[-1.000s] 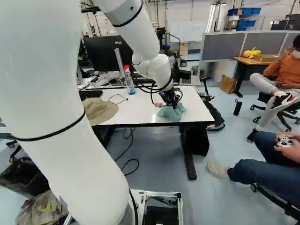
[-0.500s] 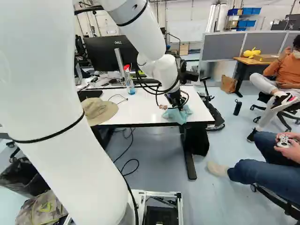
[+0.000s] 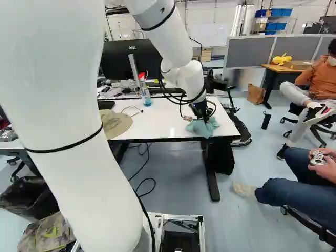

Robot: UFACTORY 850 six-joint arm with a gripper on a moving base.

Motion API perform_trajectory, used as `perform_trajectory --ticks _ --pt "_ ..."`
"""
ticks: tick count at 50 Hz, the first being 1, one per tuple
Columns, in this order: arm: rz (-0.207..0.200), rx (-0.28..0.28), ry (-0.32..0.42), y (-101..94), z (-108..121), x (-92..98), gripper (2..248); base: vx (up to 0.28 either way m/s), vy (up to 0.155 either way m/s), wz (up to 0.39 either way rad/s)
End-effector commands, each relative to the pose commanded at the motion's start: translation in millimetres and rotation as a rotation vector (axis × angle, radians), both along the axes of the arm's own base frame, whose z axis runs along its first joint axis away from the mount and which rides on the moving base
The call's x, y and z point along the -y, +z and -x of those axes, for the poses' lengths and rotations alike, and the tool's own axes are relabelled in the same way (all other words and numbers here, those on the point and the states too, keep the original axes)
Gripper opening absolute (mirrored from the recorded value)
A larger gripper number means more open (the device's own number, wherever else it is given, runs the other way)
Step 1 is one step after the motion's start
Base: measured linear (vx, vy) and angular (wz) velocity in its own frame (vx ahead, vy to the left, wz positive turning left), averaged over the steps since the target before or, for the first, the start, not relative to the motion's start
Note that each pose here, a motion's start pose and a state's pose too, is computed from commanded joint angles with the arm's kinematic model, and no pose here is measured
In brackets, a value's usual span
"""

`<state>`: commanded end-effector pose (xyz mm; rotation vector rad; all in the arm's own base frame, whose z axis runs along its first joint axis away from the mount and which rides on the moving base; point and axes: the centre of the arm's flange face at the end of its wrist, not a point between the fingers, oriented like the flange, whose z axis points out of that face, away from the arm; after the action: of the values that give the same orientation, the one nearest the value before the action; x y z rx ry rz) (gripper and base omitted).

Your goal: Clean the table with the green towel

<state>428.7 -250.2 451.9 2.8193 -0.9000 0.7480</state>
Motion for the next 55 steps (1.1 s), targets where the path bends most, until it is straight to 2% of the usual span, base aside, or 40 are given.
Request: perform_trajectory --ticks 4,55 --pt "-0.004 -0.008 0.0 -4.5 -1.5 0.9 47 0.0 0.0 0.0" --pt "-0.021 -0.032 0.002 -5.7 0.4 -0.5 47 0.0 0.0 0.0"
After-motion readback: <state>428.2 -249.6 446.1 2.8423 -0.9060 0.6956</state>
